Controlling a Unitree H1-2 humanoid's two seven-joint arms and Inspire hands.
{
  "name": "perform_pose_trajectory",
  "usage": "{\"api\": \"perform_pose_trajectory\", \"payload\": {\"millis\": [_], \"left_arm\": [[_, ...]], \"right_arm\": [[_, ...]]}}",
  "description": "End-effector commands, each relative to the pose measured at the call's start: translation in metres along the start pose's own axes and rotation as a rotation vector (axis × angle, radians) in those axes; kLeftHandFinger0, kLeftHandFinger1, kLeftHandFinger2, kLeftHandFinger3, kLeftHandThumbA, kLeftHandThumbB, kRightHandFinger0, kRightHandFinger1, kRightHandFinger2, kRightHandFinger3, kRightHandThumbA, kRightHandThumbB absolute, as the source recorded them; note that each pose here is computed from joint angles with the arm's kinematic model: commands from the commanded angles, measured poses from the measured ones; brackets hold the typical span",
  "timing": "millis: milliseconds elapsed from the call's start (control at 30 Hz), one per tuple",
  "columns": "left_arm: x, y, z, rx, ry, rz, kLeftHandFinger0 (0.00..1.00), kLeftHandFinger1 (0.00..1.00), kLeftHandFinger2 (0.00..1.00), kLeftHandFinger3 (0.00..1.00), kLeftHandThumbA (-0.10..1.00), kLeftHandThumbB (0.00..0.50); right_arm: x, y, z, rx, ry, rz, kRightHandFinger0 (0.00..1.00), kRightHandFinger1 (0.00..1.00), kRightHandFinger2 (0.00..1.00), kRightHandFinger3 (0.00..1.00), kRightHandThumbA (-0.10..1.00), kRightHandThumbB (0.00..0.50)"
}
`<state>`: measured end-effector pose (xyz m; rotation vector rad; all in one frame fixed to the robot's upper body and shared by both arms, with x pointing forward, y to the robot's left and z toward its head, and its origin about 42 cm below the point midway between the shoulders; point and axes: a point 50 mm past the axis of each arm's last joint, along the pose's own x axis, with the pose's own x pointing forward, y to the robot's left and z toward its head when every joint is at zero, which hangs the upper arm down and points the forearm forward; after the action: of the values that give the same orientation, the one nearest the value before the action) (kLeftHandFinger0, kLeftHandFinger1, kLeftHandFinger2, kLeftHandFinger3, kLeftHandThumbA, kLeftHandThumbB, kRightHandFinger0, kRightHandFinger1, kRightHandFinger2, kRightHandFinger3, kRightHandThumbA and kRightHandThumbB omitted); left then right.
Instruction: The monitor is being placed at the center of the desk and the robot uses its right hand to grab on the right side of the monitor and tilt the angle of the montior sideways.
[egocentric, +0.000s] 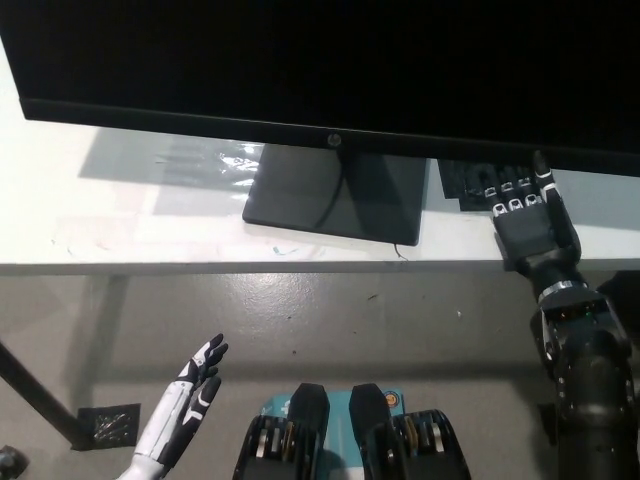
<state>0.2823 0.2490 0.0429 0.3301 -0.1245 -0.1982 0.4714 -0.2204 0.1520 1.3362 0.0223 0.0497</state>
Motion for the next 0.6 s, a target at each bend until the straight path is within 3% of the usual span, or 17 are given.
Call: {"api": "perform_pose_trajectory", "payload": {"millis": [0,567], "left_arm": [[0.007,0.01,0.01,0.004,-0.07,0.023,1.0,1.0,1.0,1.0,1.0,0.293],[0.007,0.011,0.01,0.022,-0.074,0.019,1.0,1.0,1.0,1.0,1.0,0.289]], "right_arm": [[0.023,0.031,0.012,-0.031,-0.048,0.094,1.0,1.0,1.0,1.0,1.0,0.368],[0.048,0.063,0.023,-0.066,-0.071,0.147,1.0,1.0,1.0,1.0,1.0,0.378]]}}
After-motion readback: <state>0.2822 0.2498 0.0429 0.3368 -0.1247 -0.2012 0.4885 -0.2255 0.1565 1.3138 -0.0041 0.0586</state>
